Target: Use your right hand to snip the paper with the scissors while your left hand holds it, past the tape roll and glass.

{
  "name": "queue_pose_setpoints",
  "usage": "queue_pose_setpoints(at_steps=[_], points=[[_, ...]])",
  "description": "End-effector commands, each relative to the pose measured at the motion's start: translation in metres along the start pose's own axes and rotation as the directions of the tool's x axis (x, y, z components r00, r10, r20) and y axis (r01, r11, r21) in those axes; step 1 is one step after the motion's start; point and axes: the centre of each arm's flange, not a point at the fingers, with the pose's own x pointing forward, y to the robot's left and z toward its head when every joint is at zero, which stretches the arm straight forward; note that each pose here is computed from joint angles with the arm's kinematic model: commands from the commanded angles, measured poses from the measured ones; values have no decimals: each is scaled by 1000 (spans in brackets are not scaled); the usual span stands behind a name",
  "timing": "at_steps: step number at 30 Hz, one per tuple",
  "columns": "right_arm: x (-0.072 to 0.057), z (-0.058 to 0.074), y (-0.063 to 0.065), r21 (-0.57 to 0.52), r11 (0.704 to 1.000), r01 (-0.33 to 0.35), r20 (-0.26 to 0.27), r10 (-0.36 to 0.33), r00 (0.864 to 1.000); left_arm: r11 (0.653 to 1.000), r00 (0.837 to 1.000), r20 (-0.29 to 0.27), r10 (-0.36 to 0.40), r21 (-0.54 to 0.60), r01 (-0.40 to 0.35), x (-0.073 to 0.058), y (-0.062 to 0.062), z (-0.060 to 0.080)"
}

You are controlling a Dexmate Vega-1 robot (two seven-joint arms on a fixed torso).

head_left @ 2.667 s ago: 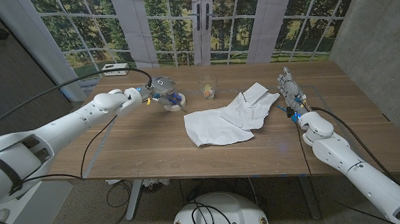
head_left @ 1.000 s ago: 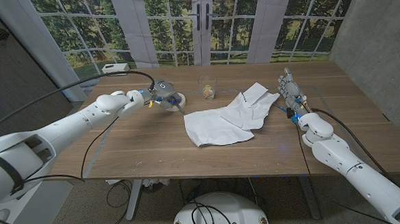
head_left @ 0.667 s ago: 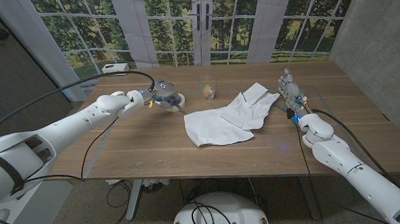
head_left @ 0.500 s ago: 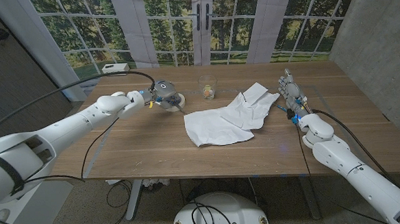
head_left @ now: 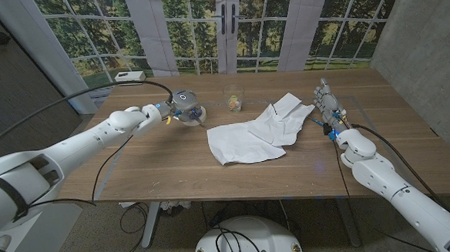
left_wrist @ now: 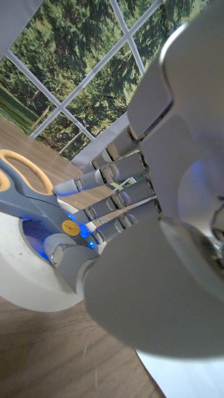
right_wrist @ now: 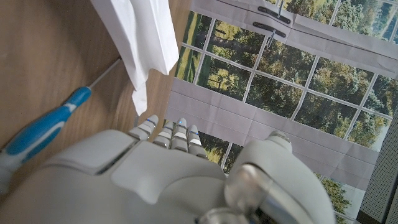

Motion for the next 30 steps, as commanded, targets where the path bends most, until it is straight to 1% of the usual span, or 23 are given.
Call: queue_pose_setpoints(at_steps=[1,8,23,30], points=[[-1,-1,0,0,1000,0,-5,0,1000,997,997,-21,78,-24,-79,-2,3,-2],[-4,-1,-1,2,1000,5,-4,-5,1000,991,992,-33,123,-44,-125,-3,8,-5],[-4,-3,-2,26,1000,3,-2,-3,1000,987,989,-47,142,-64,-145,-3,12,-6],[-4,-4,-2,36,999,2,-2,-2,1000,979,983,-61,171,-104,-176,-1,20,-6]])
